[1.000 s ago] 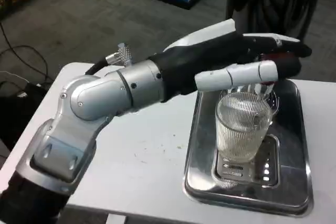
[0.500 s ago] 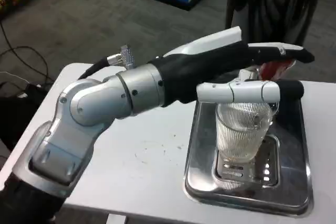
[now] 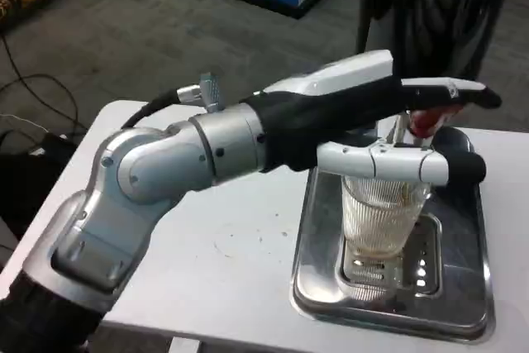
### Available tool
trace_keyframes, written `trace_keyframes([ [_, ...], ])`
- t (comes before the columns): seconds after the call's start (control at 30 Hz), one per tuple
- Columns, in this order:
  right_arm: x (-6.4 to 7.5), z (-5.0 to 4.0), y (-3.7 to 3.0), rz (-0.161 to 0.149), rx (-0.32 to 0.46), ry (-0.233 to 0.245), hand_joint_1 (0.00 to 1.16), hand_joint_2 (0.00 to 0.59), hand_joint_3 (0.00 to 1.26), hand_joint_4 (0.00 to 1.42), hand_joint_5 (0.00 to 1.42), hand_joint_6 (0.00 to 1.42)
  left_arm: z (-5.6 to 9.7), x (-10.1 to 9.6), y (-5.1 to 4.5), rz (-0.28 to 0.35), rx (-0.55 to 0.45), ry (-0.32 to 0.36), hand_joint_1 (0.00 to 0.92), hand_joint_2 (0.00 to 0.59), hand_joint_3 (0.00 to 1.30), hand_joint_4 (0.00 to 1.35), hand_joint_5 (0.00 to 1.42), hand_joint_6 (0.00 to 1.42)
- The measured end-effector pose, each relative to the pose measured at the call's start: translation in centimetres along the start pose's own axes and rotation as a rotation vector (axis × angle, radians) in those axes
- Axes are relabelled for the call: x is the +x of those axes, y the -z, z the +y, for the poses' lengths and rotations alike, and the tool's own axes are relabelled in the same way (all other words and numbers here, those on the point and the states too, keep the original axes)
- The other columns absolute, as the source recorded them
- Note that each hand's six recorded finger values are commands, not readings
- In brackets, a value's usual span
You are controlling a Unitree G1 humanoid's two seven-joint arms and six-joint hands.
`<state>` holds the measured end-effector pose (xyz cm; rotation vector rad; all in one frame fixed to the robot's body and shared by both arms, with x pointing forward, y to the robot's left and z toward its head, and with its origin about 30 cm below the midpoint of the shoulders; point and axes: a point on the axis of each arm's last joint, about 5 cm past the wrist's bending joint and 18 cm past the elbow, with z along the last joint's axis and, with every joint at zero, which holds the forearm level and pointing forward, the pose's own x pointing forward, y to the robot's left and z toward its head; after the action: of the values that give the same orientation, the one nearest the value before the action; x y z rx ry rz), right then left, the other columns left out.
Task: Grasp the cup under the faucet to collect the drink, then remove the cup.
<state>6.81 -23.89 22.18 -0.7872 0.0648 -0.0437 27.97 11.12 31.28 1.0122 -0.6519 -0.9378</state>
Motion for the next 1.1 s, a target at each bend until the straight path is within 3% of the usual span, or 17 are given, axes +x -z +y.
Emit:
trace_keyframes([
  [0.27, 0.06, 0.02, -0.03, -0.010, 0.015, -0.005, 0.32, 0.457, 0.22, 0.17, 0.16, 0.00, -0.03, 0.05, -0.46, 0.005, 0.087, 0.010, 0.000, 0.082, 0.16, 0.05, 0.14, 0.09],
  [1.1, 0.36, 0.34, -0.11, -0.027, 0.061, -0.024, 0.30, 0.465, 0.20, 0.14, 0.16, 0.00, -0.29, -0.18, -0.61, 0.009, 0.119, 0.013, 0.000, 0.081, 0.15, 0.04, 0.12, 0.09],
])
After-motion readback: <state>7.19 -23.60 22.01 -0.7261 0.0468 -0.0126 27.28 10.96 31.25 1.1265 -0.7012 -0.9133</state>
